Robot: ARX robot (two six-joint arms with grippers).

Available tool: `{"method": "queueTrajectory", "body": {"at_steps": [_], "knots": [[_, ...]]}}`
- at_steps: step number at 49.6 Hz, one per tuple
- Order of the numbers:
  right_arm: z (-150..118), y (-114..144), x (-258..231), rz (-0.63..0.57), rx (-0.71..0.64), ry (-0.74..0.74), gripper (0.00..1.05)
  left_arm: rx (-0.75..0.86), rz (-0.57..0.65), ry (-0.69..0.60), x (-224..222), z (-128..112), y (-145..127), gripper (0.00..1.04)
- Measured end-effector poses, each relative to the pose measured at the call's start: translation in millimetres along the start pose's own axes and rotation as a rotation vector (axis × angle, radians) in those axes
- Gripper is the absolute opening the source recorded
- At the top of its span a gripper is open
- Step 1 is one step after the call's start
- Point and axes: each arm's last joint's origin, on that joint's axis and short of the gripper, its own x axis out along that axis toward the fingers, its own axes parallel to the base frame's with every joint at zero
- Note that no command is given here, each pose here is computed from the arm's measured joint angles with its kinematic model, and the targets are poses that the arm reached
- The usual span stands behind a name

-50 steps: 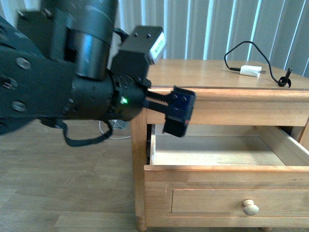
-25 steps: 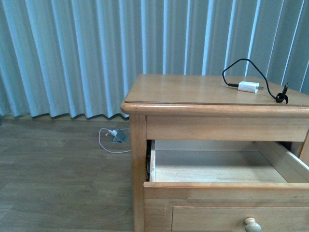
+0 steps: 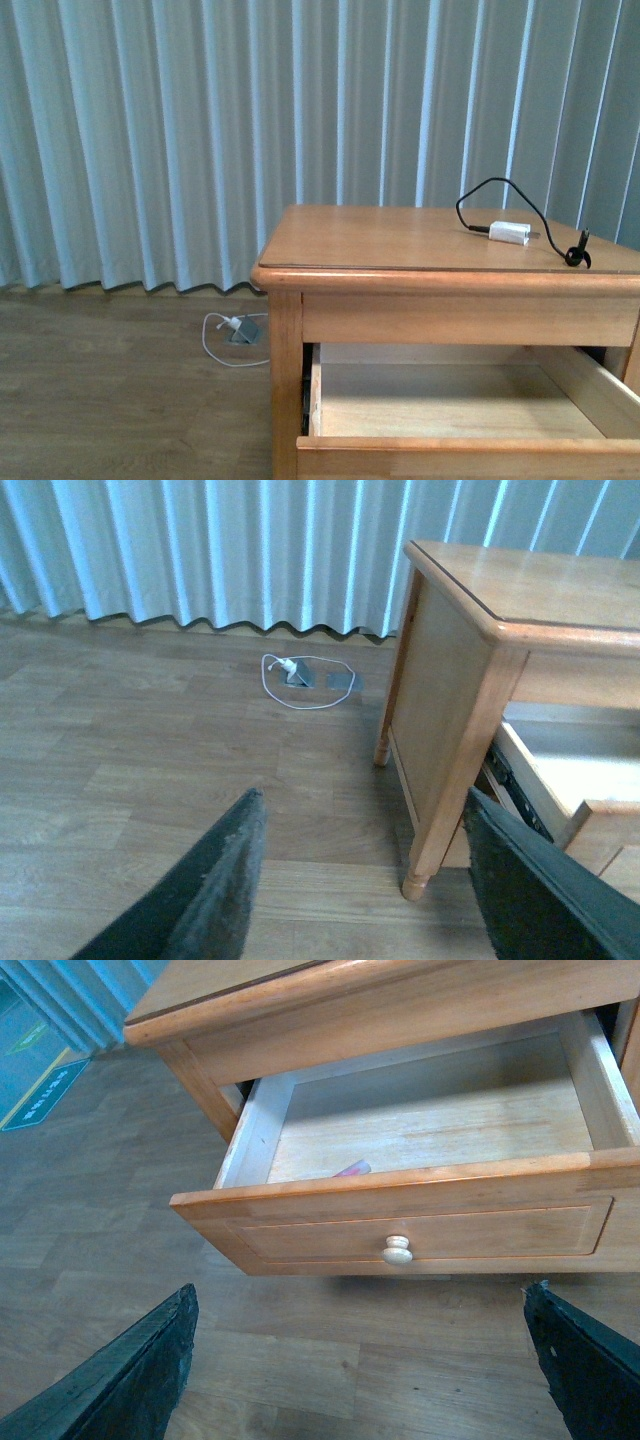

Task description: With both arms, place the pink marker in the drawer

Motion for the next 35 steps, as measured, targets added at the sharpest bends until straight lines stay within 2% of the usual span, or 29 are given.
{"method": "queueTrajectory", "body": {"at_steps": [13,16,35], "knots": [[0,0,0,0.000,0.000,0.000,0.96,0.029,-0.002,0.002,-6,-13,1,0.13],[0,0,0,-0.001,0.000,0.000,0.96,0.031,-0.002,0.002,-6,-15,1,0.05],[0,0,0,-0.001,0.001,0.001,0.96,0.036,0.000,0.012,-20,-28,1,0.04]]}}
